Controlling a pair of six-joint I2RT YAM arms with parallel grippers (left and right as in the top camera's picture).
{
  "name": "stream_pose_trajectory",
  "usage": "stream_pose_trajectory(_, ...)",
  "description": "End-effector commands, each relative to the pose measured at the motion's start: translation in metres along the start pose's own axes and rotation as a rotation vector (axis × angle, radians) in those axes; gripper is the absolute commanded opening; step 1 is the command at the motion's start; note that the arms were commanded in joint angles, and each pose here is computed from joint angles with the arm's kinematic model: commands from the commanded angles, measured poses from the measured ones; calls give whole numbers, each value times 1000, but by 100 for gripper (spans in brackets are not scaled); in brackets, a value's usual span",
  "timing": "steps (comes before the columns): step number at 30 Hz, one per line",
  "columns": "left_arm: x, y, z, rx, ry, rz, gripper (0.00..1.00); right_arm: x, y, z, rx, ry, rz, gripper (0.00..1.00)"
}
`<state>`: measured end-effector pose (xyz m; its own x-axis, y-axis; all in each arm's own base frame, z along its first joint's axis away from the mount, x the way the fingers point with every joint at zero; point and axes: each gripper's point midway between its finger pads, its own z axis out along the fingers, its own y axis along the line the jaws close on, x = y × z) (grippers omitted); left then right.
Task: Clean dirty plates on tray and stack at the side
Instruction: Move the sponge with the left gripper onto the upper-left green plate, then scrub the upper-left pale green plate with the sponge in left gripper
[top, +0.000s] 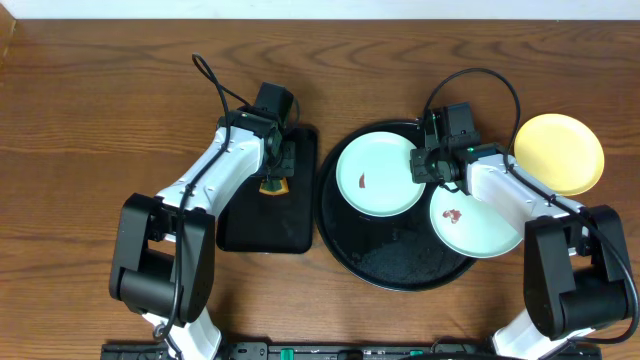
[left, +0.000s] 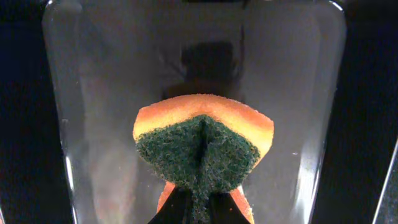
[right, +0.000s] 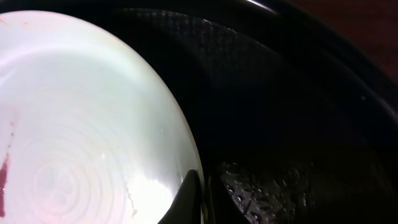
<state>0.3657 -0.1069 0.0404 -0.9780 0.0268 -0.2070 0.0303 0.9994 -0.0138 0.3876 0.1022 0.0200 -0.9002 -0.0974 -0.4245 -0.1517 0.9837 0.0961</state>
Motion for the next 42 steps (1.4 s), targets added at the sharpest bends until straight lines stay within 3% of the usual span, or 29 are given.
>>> stream_pose_trajectory(1,-19,-1,-15,-5,-69,50,8,-10,-8,-8,43,-32,21,1)
stream_pose_trajectory(10,-45,-1,-48,-74,-134,65,7,-4,-9,-6,44,-14,3,1)
stream_pose_trajectory(18,-54,-59,-74,16,-202,164,7,-2,-9,-3,44,-8,4,1)
stream_pose_trajectory(26,-44,-128,-64,124,-231,263,7,-2,-9,-3,44,-7,4,1)
stream_pose_trajectory(35,-18,-154,-20,139,-120,280,7,-1,-8,-3,37,-6,3,1)
stream_pose_trajectory(42,-23,-164,-4,168,-130,280,8,-1,-4,-3,34,-5,-4,1)
